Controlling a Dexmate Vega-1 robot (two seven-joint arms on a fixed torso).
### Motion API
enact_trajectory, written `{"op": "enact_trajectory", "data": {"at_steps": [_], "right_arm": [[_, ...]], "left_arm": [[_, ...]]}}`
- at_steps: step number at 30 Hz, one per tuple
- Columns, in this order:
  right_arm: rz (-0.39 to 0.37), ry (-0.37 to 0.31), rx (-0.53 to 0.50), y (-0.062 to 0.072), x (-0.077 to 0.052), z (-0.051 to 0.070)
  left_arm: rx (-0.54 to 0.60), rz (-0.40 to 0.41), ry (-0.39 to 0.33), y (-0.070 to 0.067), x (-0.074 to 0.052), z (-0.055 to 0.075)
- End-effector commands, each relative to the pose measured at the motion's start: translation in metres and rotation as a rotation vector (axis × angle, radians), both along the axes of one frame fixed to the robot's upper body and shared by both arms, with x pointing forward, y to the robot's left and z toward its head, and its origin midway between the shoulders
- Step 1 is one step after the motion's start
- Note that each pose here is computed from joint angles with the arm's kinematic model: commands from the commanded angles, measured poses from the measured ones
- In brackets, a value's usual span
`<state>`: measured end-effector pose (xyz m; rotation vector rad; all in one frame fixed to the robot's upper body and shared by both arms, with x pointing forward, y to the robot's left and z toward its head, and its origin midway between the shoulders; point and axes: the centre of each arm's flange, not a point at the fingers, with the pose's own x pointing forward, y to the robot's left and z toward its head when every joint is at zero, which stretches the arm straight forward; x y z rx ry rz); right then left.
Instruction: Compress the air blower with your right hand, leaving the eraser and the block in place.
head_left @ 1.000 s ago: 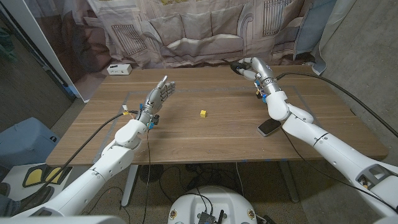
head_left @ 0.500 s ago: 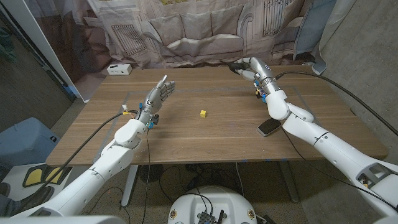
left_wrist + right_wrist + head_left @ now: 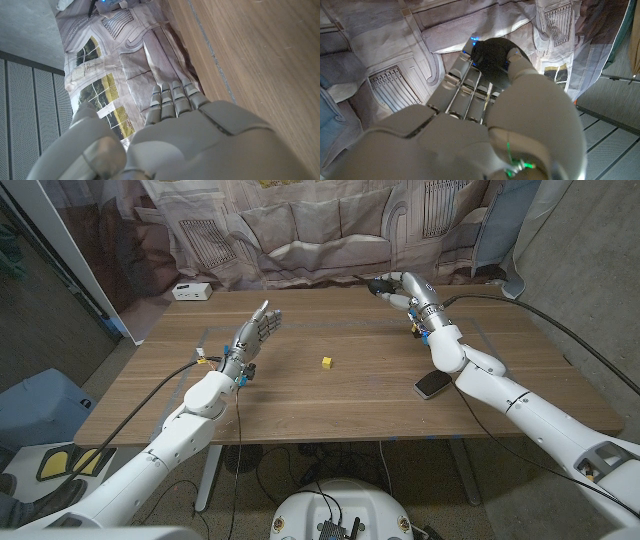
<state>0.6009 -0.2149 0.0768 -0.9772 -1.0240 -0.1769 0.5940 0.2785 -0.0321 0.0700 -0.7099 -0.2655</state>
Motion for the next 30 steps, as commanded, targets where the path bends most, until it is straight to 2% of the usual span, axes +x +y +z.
{"op": "enact_trajectory", "data": {"at_steps": [1, 30], "right_arm": [[0.002, -0.002, -0.019, -0.0001, -0.0013, 0.0007], [0.013, -0.012, -0.039, -0.0002, -0.0066, 0.0005]], "left_arm": [[-0.001, 0.000, -0.001, -0.0007, 0.0002, -0.0004], [-0.001, 0.004, -0.002, -0.0004, -0.0031, -0.0007]]}}
